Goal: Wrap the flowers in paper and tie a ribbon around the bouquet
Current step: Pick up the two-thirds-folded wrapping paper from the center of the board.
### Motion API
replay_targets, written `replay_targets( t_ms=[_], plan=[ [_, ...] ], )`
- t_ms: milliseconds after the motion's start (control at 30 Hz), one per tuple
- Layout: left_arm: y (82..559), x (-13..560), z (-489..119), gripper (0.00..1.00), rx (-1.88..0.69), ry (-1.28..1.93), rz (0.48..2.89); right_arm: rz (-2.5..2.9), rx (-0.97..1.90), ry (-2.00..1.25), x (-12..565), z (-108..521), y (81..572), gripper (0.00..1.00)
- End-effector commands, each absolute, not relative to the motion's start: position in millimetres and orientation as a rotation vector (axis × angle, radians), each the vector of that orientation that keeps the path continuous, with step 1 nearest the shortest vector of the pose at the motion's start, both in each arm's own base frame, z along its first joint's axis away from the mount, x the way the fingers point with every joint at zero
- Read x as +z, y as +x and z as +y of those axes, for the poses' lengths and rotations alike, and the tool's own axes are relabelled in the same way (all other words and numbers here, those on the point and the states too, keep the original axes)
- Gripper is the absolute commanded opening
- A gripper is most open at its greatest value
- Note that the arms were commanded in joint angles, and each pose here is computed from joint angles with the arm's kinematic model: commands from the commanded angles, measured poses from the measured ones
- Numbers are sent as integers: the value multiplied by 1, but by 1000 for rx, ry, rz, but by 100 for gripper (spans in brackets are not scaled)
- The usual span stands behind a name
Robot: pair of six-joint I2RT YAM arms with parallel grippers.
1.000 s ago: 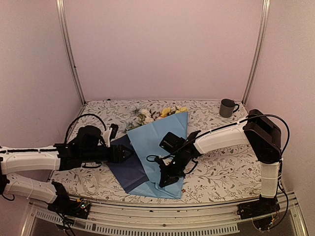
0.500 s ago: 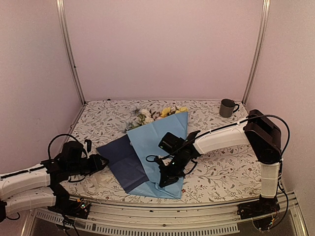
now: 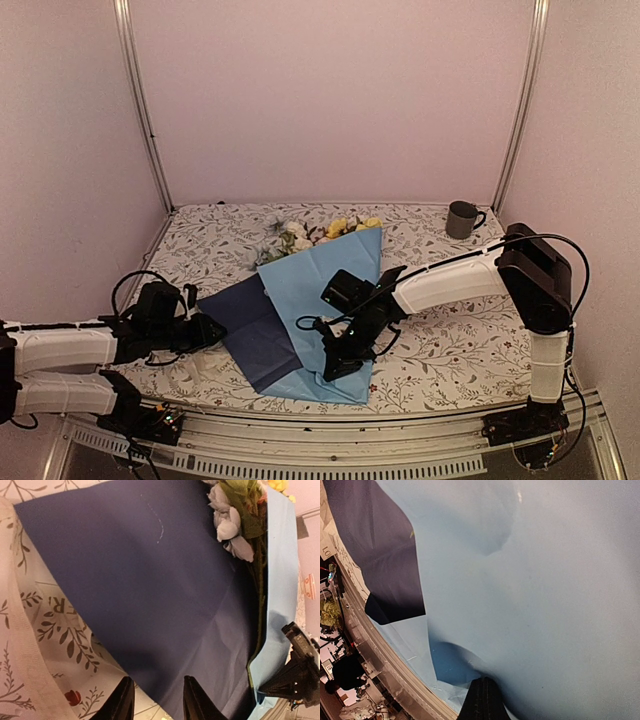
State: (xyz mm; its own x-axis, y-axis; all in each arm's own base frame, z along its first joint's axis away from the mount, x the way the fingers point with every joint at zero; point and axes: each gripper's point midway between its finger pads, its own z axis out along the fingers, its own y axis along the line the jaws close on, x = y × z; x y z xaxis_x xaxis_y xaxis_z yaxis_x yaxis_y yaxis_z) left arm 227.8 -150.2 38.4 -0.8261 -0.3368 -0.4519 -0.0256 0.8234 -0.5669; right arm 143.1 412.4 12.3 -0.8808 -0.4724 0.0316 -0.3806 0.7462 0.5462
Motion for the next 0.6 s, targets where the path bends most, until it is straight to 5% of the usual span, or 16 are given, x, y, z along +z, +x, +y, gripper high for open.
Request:
replay_targets(
  t_ms=[0, 567],
  plan=[
    [237, 55, -163, 31, -843, -229, 2402, -2798, -605, 665, -18, 389, 130, 0],
    [214, 35, -178, 30, -938, -199, 2479, -2798, -609, 665, -18, 391, 130, 0]
  ],
)
